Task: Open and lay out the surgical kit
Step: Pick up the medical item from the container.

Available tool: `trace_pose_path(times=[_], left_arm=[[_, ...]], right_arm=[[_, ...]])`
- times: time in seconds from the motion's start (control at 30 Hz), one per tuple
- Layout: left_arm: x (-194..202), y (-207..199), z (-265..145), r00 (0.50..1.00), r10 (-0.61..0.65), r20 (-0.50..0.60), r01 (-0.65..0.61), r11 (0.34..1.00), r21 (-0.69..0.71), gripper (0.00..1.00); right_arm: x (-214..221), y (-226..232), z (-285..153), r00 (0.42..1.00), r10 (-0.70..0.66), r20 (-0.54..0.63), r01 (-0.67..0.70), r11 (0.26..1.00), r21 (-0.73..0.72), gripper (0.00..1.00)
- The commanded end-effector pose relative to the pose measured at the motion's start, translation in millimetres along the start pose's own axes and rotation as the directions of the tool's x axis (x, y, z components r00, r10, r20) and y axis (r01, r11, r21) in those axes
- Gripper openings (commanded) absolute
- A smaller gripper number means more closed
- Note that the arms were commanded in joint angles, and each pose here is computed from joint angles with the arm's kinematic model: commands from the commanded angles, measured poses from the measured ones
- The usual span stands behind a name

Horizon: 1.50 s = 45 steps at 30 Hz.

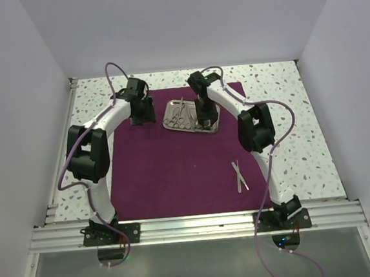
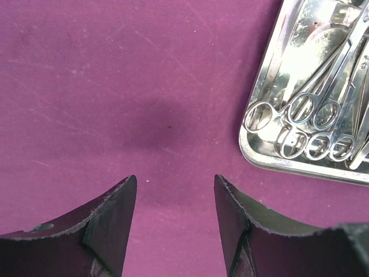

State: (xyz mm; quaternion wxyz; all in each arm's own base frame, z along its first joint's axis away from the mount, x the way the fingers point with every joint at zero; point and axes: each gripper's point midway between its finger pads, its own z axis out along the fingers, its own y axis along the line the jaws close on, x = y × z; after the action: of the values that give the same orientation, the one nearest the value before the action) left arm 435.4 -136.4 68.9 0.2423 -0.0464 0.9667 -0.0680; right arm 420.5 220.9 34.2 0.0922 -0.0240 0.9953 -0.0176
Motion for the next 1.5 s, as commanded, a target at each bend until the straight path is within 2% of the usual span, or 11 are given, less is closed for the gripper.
trace_pose_path(times=[0.0,0.13,0.4,0.97,1.17,1.47], left_arm=[[-17.8,-1.5,-1.5,0.999,0.016,0.042,-0.017,1.000,0.017,0.60],[-15.1,-1.7,1.5,0.999,0.010,0.032,-0.011,1.000,0.018,0.60],[-14.4,0.8,2.7,0.999,0.017,0.027,-0.017,1.000,0.009,0.60],[-15.6,2.8,1.1,0.999,0.020,0.036,-0.020,1.000,0.007,0.60],[-15.1,3.6,1.3,0.999,0.017,0.035,-0.018,1.000,0.010,0.60],[-13.4,2.9,3.6,0.999,0.010,0.030,-0.011,1.000,0.022,0.60]], right_arm=[[1.2,-1.0,-9.4,1.000,-0.004,0.011,0.005,1.000,-0.010,0.40],[1.1,8.6,-5.7,1.000,0.007,0.003,-0.007,0.999,-0.051,0.40],[-15.2,20.9,-22.1,0.997,0.029,0.067,-0.021,0.993,-0.118,0.40],[-20.4,36.7,-22.8,0.994,0.083,0.072,-0.067,0.978,-0.198,0.39],[-14.1,26.5,-11.1,0.995,0.084,0.050,-0.077,0.988,-0.130,0.37],[9.9,1.7,18.8,1.000,0.017,-0.004,-0.016,0.997,0.069,0.31]])
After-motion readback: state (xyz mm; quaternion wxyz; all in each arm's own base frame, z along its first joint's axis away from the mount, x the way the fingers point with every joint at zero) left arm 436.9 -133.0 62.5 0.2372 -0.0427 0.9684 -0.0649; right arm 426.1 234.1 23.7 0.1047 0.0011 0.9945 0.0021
